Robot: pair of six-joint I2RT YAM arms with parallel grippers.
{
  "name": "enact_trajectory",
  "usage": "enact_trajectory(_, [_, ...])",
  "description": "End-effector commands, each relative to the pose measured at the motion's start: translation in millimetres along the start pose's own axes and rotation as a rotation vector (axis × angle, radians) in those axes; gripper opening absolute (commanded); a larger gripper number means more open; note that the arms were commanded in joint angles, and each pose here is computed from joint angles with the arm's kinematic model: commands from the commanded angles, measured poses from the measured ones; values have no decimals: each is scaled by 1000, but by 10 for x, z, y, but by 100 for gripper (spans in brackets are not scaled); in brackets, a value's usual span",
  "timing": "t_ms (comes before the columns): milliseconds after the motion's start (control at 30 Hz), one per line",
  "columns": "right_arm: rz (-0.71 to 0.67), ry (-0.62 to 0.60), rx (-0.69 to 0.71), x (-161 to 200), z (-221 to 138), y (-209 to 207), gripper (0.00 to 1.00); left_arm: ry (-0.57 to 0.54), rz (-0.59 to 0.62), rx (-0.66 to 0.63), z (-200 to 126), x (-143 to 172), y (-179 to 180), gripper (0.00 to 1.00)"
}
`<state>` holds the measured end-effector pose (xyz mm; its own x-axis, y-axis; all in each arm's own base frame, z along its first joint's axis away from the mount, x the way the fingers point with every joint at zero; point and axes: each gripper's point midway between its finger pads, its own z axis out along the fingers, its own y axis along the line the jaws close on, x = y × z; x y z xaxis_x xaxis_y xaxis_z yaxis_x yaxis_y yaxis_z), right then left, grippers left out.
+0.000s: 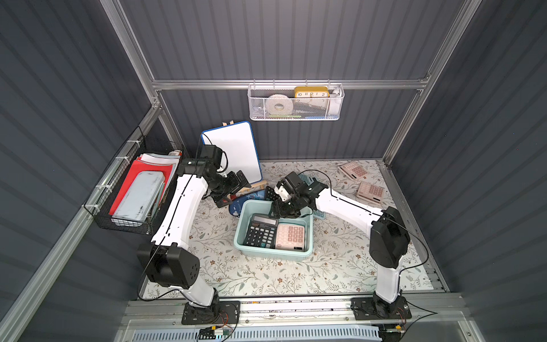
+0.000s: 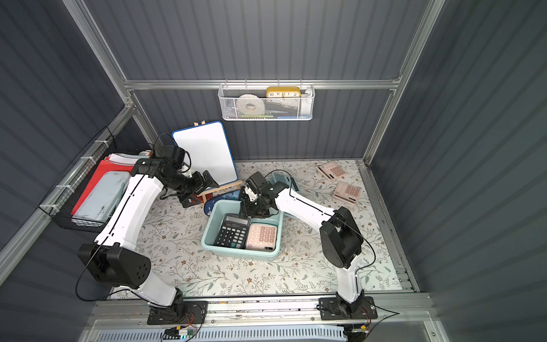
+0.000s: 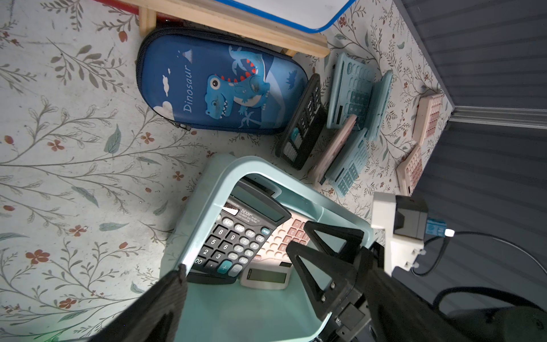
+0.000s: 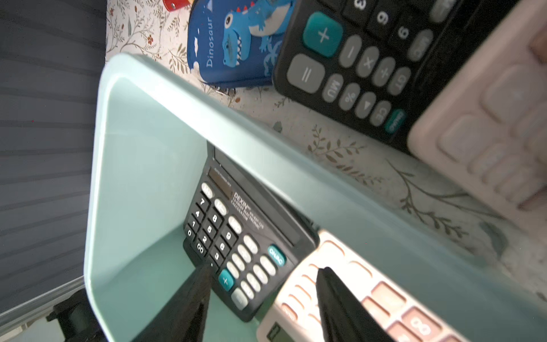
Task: Put the calculator in the storage box
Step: Place the calculator in the storage box.
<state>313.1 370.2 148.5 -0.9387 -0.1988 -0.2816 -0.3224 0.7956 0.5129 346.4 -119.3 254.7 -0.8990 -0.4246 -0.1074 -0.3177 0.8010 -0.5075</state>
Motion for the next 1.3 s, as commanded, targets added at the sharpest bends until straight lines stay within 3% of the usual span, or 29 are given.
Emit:
enact_trajectory(0, [-30, 79, -13, 276, -177, -7, 62, 60, -6, -41, 92, 81, 125, 99])
enact_trajectory(233, [-74, 200, -59, 621, -132, -22, 61, 93, -14, -34, 179, 118, 142, 99])
enact_trajectory(633, [-115, 335, -86, 807, 322, 72, 61, 124, -20, -32, 256, 178, 183, 99])
enact_trajectory(1000, [-167, 355, -144, 751, 495, 335, 61, 132, -27, -25, 287, 205, 197, 99])
enact_trajectory(1267, [-194, 308, -104, 678, 284, 326, 61, 101, -18, -24, 204, 158, 156, 99])
